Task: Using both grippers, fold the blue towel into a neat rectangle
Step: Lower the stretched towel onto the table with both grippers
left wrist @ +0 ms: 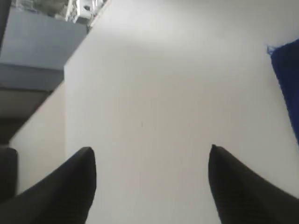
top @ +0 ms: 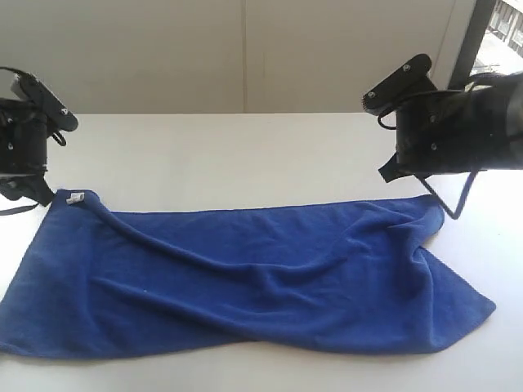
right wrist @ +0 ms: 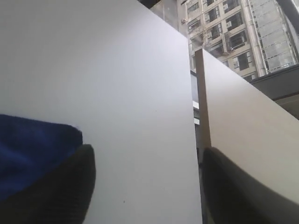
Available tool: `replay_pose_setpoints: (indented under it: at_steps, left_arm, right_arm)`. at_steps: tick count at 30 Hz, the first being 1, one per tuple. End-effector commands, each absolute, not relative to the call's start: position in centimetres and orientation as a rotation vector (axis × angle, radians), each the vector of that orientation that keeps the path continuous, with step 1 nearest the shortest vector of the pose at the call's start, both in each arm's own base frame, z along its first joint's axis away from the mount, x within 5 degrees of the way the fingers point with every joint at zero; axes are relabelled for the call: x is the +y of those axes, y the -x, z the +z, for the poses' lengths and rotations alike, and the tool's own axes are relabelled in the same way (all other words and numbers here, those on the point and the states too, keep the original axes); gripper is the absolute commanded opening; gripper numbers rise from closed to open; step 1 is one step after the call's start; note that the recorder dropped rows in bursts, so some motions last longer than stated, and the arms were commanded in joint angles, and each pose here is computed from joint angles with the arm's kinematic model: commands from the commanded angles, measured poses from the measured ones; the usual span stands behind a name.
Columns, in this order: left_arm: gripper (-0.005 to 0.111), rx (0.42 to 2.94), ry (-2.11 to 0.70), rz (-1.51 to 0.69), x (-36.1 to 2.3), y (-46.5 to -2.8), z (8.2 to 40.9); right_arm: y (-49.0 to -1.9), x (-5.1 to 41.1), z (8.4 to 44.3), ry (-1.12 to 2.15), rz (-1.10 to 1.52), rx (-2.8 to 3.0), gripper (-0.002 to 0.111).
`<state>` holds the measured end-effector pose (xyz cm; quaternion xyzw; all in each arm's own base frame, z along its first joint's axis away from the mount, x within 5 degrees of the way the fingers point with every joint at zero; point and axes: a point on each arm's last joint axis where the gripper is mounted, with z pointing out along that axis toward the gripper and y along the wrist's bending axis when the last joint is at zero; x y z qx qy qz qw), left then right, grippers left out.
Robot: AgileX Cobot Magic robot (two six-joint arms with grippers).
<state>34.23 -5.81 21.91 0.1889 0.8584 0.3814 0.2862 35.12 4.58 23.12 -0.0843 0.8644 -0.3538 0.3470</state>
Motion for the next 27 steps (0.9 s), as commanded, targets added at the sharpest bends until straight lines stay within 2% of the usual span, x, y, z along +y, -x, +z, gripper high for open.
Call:
replay_pose_setpoints:
  at_steps: [1,3,5,6,9,10,16,21,27]
  left_arm:
    - [0.049,2.534,-0.319,0.803,-6.1,-32.2,22.8]
    - [0.032,2.670,-0.370,0.652,-6.8,-31.1,22.5]
    - [0.012,2.802,-0.465,0.433,-8.1,-30.0,22.0]
    - [0.002,2.844,-0.568,0.335,-8.7,-29.5,21.8]
    - [0.000,2.932,-0.667,0.158,-9.6,-28.4,21.1]
    - [0.000,2.953,-0.667,0.155,-9.4,-27.9,20.8]
    - [0.000,2.956,-0.590,0.132,-8.3,-24.5,18.6]
    - [0.000,2.878,-0.538,0.071,-7.7,-22.4,16.4]
    - [0.000,2.831,-0.458,0.097,-6.9,-21.3,14.5]
  right_arm:
    - [-32.9,4.3,25.0,0.315,-0.874,2.406,0.062]
    - [-31.8,4.5,25.3,0.385,-0.807,2.498,0.060]
    - [-30.6,4.9,25.5,0.429,-0.706,2.606,0.048]
    - [-29.9,5.0,25.6,0.443,-0.656,2.649,0.038]
    - [-28.4,5.0,25.2,0.487,-0.593,2.708,0.005]
    - [-27.9,4.8,24.8,0.489,-0.604,2.728,0.001]
    - [-25.9,2.9,21.2,0.500,-0.614,2.826,0.000]
    - [-26.4,2.7,19.3,0.486,-0.484,2.781,0.000]
    - [-26.8,2.7,16.9,0.489,-0.469,2.860,0.000]
